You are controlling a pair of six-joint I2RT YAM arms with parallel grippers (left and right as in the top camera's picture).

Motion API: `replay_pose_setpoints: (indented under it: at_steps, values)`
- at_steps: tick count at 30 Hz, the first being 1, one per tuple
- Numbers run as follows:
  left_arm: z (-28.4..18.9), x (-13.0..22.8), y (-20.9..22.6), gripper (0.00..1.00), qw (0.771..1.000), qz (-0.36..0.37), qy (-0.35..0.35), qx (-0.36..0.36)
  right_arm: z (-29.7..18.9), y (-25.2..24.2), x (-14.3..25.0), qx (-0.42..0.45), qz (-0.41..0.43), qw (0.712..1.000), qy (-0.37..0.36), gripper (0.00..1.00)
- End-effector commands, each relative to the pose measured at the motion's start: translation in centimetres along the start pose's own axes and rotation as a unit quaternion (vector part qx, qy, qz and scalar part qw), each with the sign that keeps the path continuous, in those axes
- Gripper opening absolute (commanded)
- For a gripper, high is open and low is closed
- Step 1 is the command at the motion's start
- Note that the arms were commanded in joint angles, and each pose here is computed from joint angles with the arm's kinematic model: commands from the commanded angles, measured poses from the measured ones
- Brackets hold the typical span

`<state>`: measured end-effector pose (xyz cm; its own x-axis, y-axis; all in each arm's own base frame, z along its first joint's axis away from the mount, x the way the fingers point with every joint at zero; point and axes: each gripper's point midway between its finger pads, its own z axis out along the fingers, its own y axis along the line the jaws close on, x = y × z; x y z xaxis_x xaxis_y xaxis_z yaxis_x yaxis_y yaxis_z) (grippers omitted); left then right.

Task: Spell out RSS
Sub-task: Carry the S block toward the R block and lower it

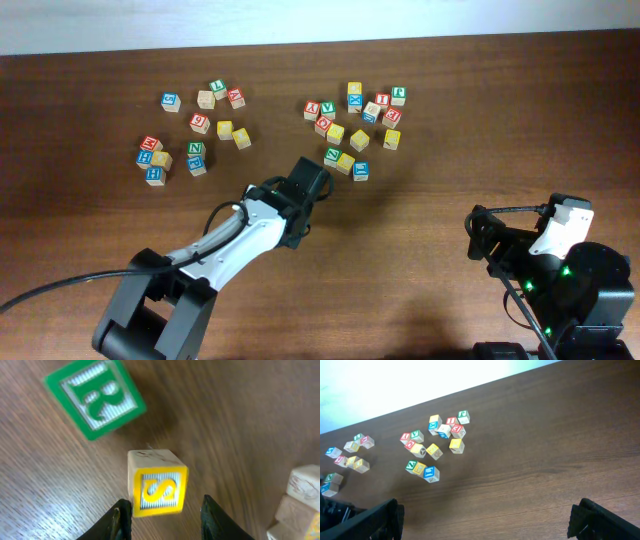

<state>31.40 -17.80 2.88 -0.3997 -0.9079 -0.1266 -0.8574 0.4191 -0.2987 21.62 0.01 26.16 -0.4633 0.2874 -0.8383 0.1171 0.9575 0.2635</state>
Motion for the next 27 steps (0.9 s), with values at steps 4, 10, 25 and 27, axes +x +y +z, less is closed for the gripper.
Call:
replay_pose_setpoints:
  at_steps: [4,10,25,27]
  values:
    - [-5.8,-0.1,-5.1,0.35,0.988,0.122,0.005,0.091,-0.1,-0.2,-0.1,0.004,0.002,1.0,-0.004,0.98]
    - [-7.9,-1.8,-6.1,0.45,0.947,0.297,-0.055,0.111,-0.1,-0.2,-0.1,0.004,0.002,1.0,-0.004,0.98]
    - [-1.1,-2.9,-2.4,0.52,0.813,0.582,-0.029,-0.018,-0.1,-0.2,-0.1,0.004,0.002,1.0,-0.004,0.98]
    - [-0.8,-2.7,-2.2,0.52,0.808,0.588,-0.022,-0.021,-0.1,-0.2,-0.1,0.004,0.002,1.0,-0.004,0.98]
